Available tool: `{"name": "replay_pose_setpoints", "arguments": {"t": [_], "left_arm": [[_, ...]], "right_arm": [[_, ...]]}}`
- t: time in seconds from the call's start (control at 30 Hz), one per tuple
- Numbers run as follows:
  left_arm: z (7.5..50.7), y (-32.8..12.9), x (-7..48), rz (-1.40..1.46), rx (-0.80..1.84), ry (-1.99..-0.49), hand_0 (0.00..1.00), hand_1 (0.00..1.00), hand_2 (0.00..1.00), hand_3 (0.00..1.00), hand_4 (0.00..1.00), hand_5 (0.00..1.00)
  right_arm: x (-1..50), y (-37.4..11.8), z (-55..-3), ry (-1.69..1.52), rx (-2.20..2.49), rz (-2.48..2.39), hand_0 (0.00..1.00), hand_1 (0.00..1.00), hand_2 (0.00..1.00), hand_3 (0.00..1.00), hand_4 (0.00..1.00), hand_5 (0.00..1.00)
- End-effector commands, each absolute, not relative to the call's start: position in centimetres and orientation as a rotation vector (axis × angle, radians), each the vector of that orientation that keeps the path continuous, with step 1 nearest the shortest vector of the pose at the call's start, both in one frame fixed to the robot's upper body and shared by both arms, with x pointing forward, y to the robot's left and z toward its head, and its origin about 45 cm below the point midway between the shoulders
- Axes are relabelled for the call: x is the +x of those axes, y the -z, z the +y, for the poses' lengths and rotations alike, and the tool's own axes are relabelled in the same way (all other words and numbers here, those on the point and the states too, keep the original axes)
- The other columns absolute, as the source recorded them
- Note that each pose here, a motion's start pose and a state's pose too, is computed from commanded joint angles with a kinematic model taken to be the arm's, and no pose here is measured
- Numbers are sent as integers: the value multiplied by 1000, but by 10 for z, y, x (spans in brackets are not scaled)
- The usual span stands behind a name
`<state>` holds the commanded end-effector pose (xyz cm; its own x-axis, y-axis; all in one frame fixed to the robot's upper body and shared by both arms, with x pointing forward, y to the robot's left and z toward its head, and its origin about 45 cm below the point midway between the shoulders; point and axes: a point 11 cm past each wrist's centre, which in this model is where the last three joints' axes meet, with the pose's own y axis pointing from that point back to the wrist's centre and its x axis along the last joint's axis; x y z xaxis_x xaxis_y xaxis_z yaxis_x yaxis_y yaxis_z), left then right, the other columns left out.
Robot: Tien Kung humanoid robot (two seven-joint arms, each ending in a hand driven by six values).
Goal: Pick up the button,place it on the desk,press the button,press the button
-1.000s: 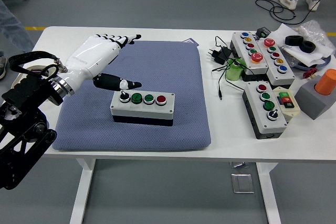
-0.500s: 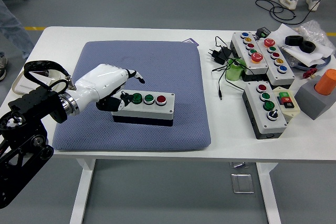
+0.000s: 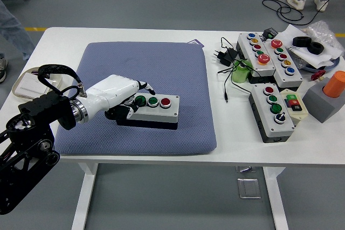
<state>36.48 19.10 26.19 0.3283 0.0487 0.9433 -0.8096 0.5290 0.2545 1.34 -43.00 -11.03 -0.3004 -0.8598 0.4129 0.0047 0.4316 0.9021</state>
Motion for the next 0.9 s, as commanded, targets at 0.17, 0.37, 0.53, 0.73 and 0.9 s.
{"name": "replay_pose_setpoints", "arguments": {"t": [0.17, 0.37, 0.53, 0.73, 0.9], "left_arm": [[190, -249, 372, -1086, 894, -637, 23, 2, 2, 783, 231, 2], [191, -240, 377, -1080, 918, -630, 25, 2, 2, 787, 223, 2], [192, -237, 378, -1075, 935, -621, 27, 2, 2, 786, 209, 2], [191, -231, 375, -1072, 964, -575, 27, 2, 2, 784, 208, 2], [189, -232, 375, -1078, 956, -573, 27, 2, 2, 784, 208, 2]], "right_arm": [[15, 110, -430, 1039, 761, -1648, 673, 625, 652, 595, 298, 84], [15, 110, -430, 1040, 760, -1649, 674, 625, 653, 595, 298, 84], [15, 110, -430, 1040, 761, -1647, 673, 624, 652, 595, 297, 86], [15, 110, -430, 1041, 762, -1648, 673, 624, 653, 595, 297, 87], [16, 110, -430, 1040, 763, -1648, 673, 624, 653, 595, 297, 87]]}}
